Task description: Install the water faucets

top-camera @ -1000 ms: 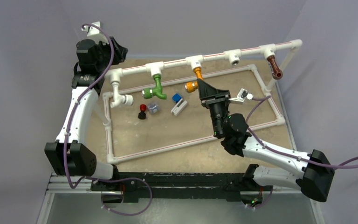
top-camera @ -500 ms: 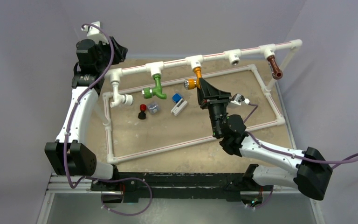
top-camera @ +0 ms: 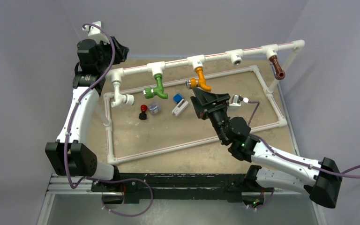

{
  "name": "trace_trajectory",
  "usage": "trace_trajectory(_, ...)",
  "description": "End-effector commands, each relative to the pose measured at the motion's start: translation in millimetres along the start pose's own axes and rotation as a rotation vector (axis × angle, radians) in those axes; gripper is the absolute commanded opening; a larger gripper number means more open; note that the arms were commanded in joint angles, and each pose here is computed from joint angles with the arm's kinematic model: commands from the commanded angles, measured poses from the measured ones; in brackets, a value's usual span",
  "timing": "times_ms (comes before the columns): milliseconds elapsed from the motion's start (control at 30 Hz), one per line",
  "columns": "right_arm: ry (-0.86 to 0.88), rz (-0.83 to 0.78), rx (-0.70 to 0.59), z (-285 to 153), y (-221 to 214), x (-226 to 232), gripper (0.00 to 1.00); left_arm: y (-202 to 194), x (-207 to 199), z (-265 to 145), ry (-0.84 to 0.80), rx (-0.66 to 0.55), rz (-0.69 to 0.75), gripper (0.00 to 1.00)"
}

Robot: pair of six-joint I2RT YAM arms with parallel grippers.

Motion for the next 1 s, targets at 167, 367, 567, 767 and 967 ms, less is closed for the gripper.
trace_trajectory(167,-0.007,-0.324,-0.033,-29,29,6,0.75,-68,41,11,0.133,0.263,-0.088,0.40)
trace_trajectory(367,-0.064,-0.713,-0.064,-39,54,12,0.74,-69,41,12,0.135,0.267,-0.089,0.40)
trace_trajectory(567,-0.078,-1.190,-0.086,-45,80,23,0.77,-69,42,12,0.135,0.267,-0.089,0.40)
trace_trajectory(767,0.024,-1.671,-0.041,-44,94,36,0.78,-69,41,12,0.131,0.268,-0.091,0.40)
trace_trajectory(967,0.138,-2.102,0.040,-36,97,48,0.78,-69,41,12,0.129,0.267,-0.091,0.40)
Point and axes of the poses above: each gripper's point midway between its finger pads, its own z axis out along the fingers, its own x axis along the line the jaws close on, y = z × x, the point moved 8 cm from there along -z, back along the fingers, and after that the axes turned 10 degrees about -z, right-handed, at the moved point
